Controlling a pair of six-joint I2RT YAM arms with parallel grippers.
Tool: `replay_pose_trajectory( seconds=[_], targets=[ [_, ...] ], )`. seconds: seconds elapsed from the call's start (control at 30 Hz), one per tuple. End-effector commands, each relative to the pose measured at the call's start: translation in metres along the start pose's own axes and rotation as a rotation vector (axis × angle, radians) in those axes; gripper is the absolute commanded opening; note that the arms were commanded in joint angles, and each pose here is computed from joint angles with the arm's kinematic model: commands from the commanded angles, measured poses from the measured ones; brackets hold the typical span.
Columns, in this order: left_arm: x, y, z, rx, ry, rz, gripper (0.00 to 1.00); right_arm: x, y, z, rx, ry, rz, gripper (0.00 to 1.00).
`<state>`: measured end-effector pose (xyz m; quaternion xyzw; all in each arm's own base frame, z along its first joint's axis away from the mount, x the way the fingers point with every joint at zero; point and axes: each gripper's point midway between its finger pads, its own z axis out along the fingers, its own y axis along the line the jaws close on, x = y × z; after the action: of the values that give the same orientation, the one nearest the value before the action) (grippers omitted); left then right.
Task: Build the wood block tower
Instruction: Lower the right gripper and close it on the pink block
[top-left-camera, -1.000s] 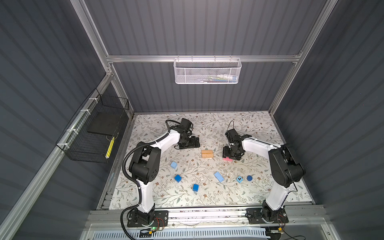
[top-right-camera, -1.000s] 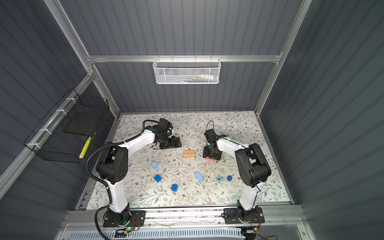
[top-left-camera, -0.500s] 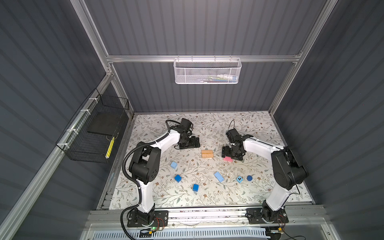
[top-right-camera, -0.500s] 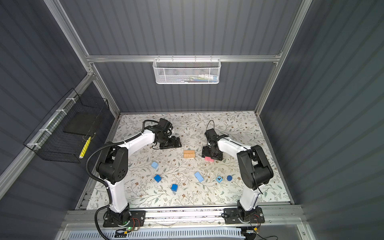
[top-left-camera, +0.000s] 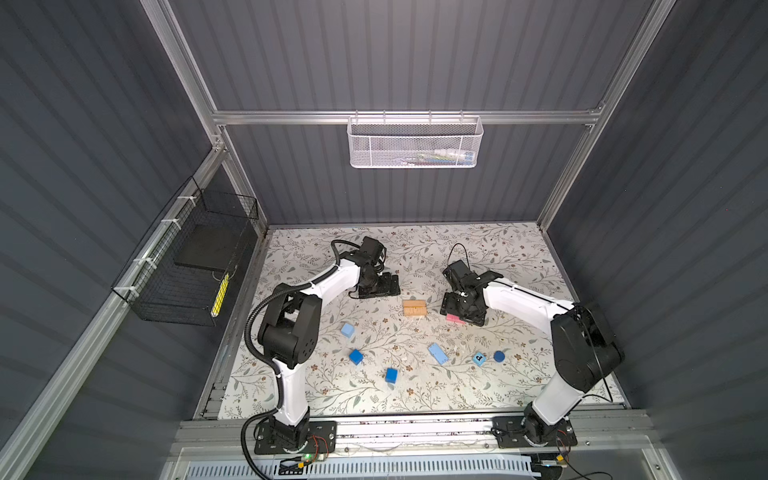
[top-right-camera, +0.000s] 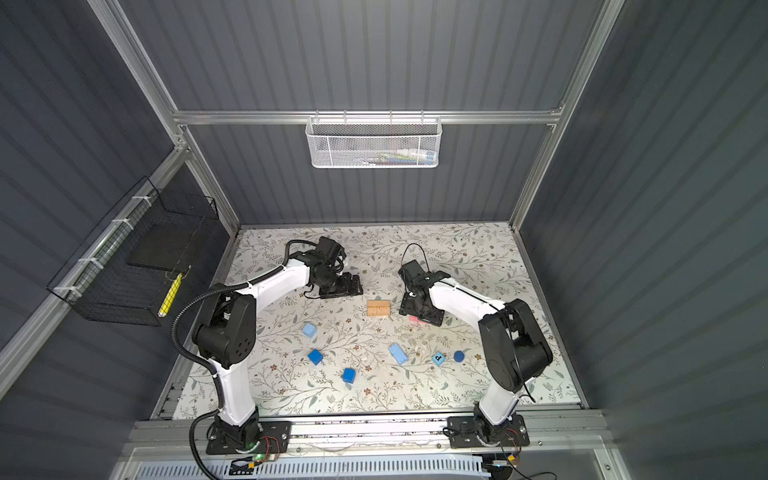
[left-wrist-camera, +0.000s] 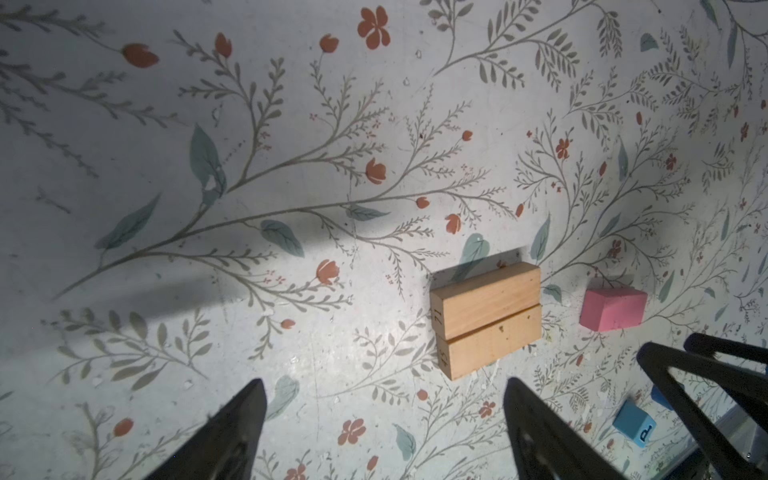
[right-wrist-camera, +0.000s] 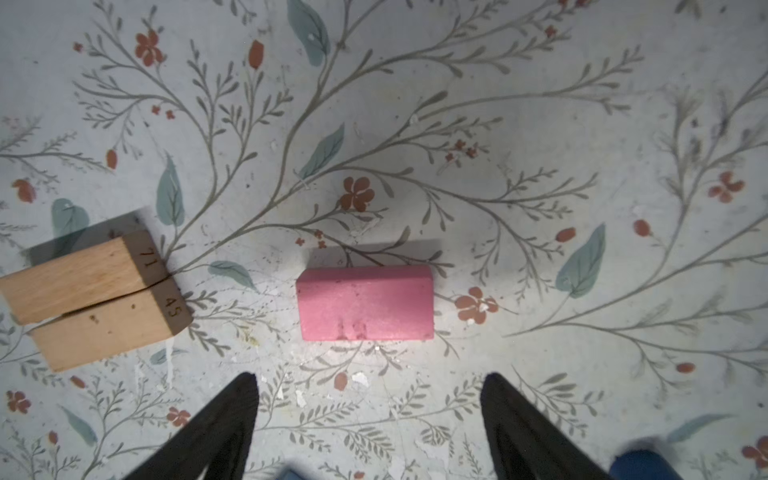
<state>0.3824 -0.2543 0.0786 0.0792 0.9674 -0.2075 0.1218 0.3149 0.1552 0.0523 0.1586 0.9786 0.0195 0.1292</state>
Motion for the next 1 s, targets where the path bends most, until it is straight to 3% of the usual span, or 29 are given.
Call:
replay_pose_trajectory(
  seconds=[0.0, 0.6, 0.97],
  targets=[
    [-0.006, -0.007, -0.018, 0.024, -0.022, 0.005, 0.89, -0.004, 0.001, 0.006, 0.013, -0.010, 0.032, 0.87],
    [-0.004, -0.005, -0.019, 0.014, -0.022, 0.000, 0.89, -0.003, 0.005, 0.029, 0.028, 0.026, -0.045, 0.88],
    [-0.003, -0.004, -0.017, 0.014, -0.019, -0.003, 0.89, -0.002, 0.007, 0.035, -0.002, 0.044, -0.049, 0.73]
  ],
)
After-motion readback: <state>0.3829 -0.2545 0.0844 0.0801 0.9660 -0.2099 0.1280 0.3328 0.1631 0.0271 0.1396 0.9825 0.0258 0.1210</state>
